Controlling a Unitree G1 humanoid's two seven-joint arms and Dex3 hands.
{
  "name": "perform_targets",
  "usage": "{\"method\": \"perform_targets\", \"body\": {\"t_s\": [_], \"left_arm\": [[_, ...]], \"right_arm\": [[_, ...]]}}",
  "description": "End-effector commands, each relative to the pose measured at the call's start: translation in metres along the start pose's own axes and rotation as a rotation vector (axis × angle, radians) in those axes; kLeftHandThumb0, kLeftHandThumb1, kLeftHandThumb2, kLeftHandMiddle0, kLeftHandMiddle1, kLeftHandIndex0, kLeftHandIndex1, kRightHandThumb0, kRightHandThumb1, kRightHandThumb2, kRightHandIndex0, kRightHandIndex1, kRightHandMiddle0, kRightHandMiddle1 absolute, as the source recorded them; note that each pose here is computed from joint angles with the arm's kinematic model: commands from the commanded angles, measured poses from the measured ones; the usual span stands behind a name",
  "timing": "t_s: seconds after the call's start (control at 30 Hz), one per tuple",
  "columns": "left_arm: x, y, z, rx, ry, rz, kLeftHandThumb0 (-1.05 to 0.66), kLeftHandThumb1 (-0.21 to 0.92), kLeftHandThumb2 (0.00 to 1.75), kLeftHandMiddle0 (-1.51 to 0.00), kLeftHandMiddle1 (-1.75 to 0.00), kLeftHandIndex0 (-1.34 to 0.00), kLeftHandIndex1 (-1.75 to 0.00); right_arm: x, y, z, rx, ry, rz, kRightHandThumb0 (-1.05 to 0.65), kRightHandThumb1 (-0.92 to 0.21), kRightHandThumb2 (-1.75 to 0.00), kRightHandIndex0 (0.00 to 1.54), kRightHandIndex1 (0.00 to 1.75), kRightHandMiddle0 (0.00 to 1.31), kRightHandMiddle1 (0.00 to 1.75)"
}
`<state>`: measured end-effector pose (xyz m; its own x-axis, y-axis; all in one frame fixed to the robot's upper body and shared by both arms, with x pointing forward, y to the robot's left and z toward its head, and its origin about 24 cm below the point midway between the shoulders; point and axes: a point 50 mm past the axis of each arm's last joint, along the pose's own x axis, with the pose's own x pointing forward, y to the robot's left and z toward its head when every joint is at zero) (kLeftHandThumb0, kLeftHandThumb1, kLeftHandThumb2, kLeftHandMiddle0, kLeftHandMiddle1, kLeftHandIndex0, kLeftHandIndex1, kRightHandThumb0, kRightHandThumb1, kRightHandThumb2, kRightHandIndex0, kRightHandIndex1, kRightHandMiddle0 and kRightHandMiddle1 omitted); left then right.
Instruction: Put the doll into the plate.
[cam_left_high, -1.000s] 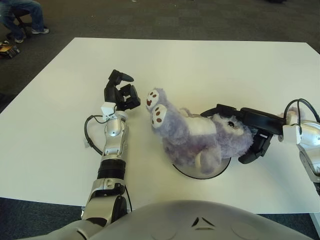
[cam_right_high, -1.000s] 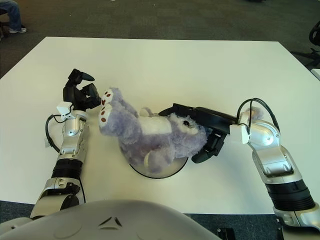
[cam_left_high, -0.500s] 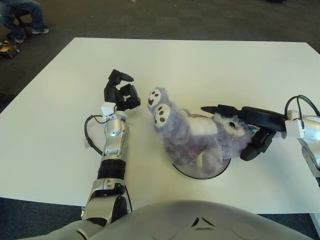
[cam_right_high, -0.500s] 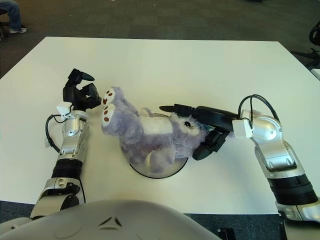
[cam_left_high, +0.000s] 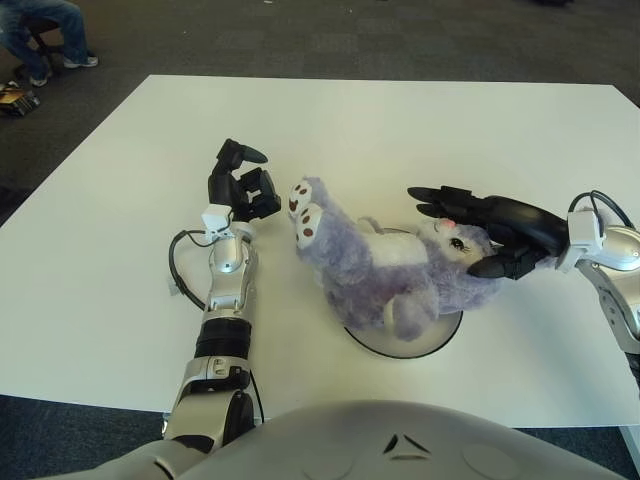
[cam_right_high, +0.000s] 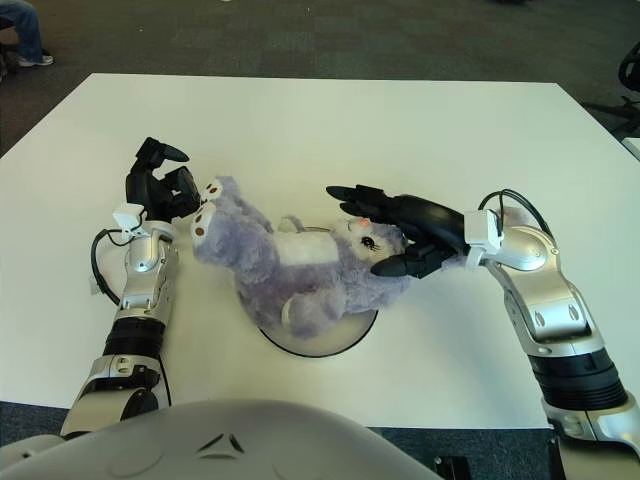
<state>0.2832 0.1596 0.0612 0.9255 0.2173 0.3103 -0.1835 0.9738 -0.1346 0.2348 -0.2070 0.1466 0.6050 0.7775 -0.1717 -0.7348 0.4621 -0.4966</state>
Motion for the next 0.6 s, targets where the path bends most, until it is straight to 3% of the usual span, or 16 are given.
{"method": "perform_targets", "body": {"t_s": [0.0,0.13,0.17,0.2,0.23,0.33,0.43,0.57], "left_arm": [[-0.019,0.007,-0.020,0.020,0.094,0.025,-0.48,0.33,1.30,-1.29,-1.75,-0.60,-1.75],[-0.018,0.007,-0.019,0.025,0.094,0.025,-0.48,0.33,1.30,-1.29,-1.75,-0.60,-1.75],[-0.018,0.007,-0.019,0.025,0.094,0.026,-0.48,0.33,1.30,-1.29,-1.75,-0.60,-1.75],[-0.018,0.007,-0.019,0.027,0.094,0.027,-0.48,0.33,1.30,-1.29,-1.75,-0.60,-1.75],[-0.018,0.007,-0.019,0.029,0.094,0.028,-0.48,0.33,1.30,-1.29,-1.75,-0.60,-1.75],[-0.019,0.007,-0.019,0.032,0.094,0.028,-0.48,0.33,1.30,-1.28,-1.75,-0.60,-1.75],[-0.019,0.007,-0.019,0.033,0.095,0.027,-0.48,0.33,1.30,-1.28,-1.75,-0.60,-1.75],[-0.018,0.007,-0.019,0.031,0.096,0.025,-0.48,0.32,1.30,-1.28,-1.75,-0.60,-1.75]], "right_arm": [[-0.008,-0.012,0.007,-0.125,-0.035,-0.079,-1.04,-0.92,-0.36,0.00,0.00,0.00,0.00],[-0.010,-0.022,0.002,-0.165,-0.039,-0.099,-1.01,-0.89,-0.28,0.08,0.05,0.00,0.00],[-0.010,-0.024,0.000,-0.165,-0.040,-0.103,-0.99,-0.87,-0.26,0.11,0.28,0.00,0.00],[-0.009,-0.027,-0.004,-0.125,-0.051,-0.106,-0.97,-0.85,-0.26,0.09,0.70,0.00,0.00],[-0.007,-0.029,-0.007,-0.096,-0.060,-0.106,-0.91,-0.78,-0.28,0.17,1.08,0.00,0.00],[-0.006,-0.032,-0.013,-0.006,-0.081,-0.087,-0.80,-0.57,-0.53,0.28,1.53,0.00,0.00],[-0.007,-0.034,-0.018,0.069,-0.090,-0.064,-0.71,-0.42,-0.69,0.31,1.67,0.00,0.01],[-0.008,-0.035,-0.019,0.170,-0.114,-0.029,-0.66,-0.34,-0.78,0.27,1.73,0.01,0.05]]}}
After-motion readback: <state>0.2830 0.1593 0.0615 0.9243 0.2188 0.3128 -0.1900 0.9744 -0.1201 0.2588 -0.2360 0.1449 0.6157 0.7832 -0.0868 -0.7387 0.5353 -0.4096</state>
